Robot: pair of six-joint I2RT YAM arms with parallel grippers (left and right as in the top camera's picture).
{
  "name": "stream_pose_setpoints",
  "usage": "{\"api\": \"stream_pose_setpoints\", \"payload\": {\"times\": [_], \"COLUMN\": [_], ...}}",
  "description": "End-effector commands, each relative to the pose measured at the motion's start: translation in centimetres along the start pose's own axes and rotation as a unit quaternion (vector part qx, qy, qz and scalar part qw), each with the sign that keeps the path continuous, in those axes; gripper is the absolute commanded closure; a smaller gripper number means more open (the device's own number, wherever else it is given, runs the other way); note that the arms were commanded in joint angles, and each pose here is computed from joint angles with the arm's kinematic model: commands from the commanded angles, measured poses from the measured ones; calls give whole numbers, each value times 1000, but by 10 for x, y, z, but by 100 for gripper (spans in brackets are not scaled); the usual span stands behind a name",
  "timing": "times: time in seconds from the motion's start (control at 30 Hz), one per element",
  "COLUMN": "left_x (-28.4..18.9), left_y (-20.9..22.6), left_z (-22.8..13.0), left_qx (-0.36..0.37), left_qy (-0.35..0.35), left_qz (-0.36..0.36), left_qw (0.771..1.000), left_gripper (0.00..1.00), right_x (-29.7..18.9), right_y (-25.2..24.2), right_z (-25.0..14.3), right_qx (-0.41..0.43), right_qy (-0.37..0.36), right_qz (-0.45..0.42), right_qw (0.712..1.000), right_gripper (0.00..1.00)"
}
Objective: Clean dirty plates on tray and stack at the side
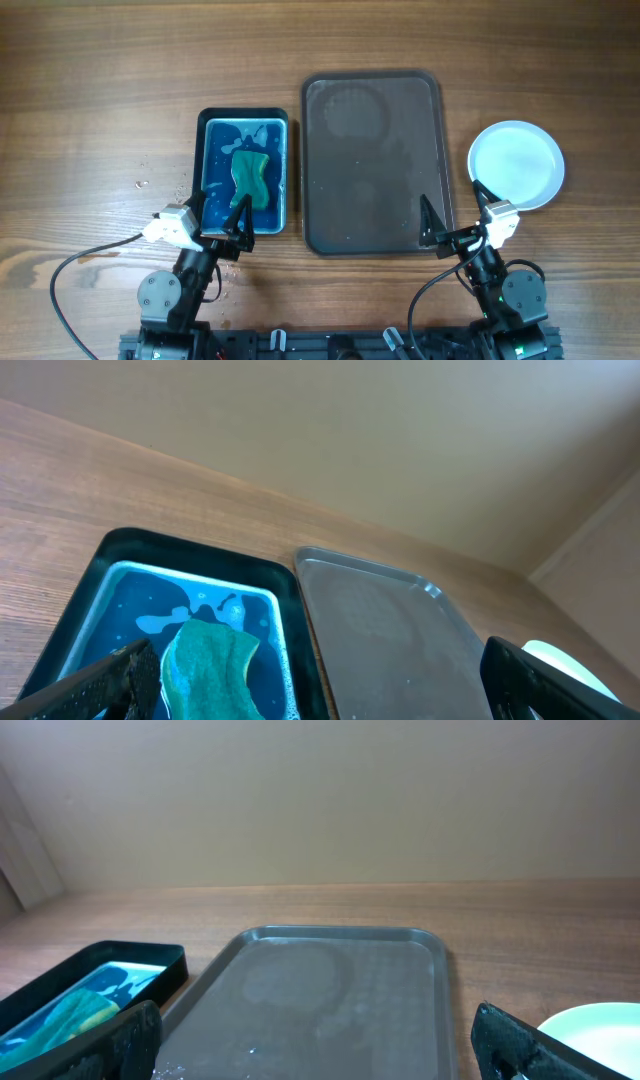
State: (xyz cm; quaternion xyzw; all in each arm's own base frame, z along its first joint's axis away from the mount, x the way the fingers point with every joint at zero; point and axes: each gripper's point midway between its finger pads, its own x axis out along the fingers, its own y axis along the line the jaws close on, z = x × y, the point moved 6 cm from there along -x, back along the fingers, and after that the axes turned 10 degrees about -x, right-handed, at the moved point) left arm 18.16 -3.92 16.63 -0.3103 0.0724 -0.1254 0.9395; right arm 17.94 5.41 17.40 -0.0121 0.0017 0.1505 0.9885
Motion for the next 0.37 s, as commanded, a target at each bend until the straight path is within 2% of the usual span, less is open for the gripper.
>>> {"api": "stream_pose_setpoints", "payload": {"times": [0.0, 0.33], "left_x": [0, 0], "left_y": [2, 2], "left_z": [-1, -2], "left_qx": [12, 12], "left_qy": [-2, -2], "left_qz": [3, 4], "left_qw": [1000, 1000], "left_gripper": [0, 0], "right_x": [-1, -1], "right_y": [0, 0], "right_z": [2, 2], "right_qx": [-9, -9], "right_qy": [-6, -6], "right_qz": [3, 3], "right_qw": [1000, 1000], "right_gripper": [0, 0]}}
